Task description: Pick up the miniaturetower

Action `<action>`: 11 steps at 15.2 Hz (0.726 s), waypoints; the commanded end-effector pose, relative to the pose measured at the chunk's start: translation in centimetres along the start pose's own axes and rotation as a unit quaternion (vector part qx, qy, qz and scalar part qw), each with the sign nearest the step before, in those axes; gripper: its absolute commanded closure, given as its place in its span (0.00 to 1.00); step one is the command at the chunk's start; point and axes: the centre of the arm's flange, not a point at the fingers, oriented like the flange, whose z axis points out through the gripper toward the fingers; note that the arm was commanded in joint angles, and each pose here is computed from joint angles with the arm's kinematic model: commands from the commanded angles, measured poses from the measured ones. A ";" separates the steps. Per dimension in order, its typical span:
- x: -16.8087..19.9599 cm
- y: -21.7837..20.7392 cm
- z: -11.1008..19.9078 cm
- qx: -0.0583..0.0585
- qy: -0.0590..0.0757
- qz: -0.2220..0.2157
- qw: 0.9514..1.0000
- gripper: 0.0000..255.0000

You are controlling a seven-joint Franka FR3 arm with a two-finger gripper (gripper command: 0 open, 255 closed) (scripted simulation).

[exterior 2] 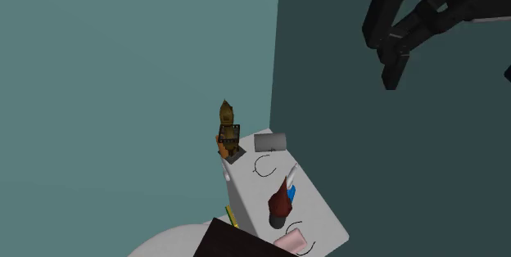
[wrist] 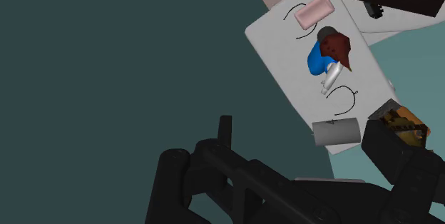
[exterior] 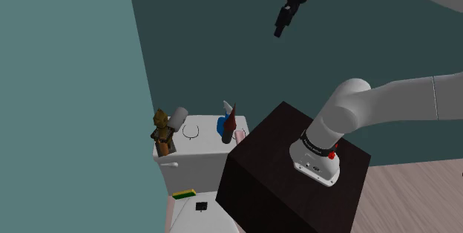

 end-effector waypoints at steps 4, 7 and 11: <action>1.6 -2.1 2.5 0.008 0.013 -0.011 1.000 0.00; 3.3 -4.2 4.9 0.015 0.025 -0.022 0.999 0.00; 5.5 -7.2 8.1 0.026 0.042 -0.037 0.998 0.00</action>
